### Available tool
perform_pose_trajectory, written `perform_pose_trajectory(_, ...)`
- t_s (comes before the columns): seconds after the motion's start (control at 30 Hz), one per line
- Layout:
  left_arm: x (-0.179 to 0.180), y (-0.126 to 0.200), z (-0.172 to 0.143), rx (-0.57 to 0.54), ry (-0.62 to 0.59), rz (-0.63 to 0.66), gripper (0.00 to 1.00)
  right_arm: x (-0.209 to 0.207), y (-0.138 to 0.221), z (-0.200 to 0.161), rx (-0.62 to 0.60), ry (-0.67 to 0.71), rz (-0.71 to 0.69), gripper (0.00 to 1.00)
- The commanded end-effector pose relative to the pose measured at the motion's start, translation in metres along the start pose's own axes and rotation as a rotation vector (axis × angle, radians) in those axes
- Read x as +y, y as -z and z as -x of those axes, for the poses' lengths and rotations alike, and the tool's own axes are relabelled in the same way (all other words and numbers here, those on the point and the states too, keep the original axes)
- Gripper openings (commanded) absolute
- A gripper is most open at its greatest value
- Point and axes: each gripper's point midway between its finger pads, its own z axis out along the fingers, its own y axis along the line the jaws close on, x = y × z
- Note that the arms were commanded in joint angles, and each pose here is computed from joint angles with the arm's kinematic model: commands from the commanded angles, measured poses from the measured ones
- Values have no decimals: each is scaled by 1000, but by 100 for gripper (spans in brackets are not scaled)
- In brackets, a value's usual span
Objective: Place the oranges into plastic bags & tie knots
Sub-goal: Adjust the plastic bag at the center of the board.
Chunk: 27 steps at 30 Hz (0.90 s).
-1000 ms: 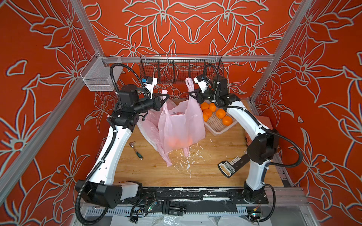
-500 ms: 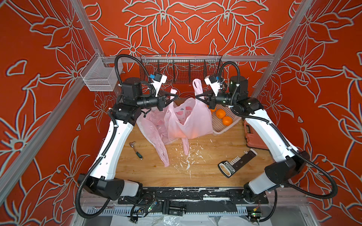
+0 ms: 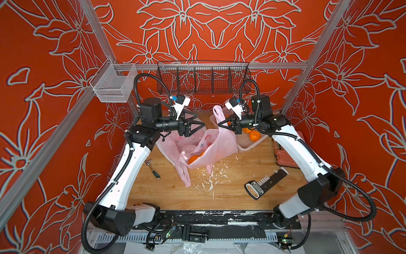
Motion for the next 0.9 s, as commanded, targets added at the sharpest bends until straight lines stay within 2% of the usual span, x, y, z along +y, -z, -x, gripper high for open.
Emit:
perform_pose_trajectory(0.0, -1, 20, 36, -126, -74, 62, 83, 13, 0, 2, 0, 47, 55, 0)
perform_pose_trajectory(0.07, 13, 21, 41, -143, -55, 129, 83, 12, -3, 1, 2, 41, 62, 0)
perform_pose_trajectory(0.13, 22, 16, 42, -138, -31, 124, 75, 11, -4, 1, 3, 38, 66, 0)
perform_pose_trajectory(0.23, -5, -2, 33, -63, -42, -136, 75, 12, -7, 0, 5, 36, 87, 0)
perform_pose_trajectory(0.33, -8, -28, 17, 9, -89, -142, 84, 17, -9, -1, 11, 39, 127, 0)
perform_pose_trajectory(0.4, -11, -36, 17, 10, -103, -178, 91, 19, -10, -2, 17, 37, 142, 0)
perform_pose_trajectory(0.57, 10, -55, 17, 39, -55, -142, 91, 21, -14, -4, 22, 37, 159, 0)
perform_pose_trajectory(0.77, 34, -71, 12, 59, 15, -109, 87, 23, -16, -3, 23, 41, 167, 0)
perform_pose_trajectory(0.8, 36, -73, 10, 64, 25, -112, 85, 23, -17, -3, 23, 42, 167, 0)
perform_pose_trajectory(0.87, 37, -77, 7, 69, 35, -124, 75, 23, -17, -2, 24, 43, 166, 0)
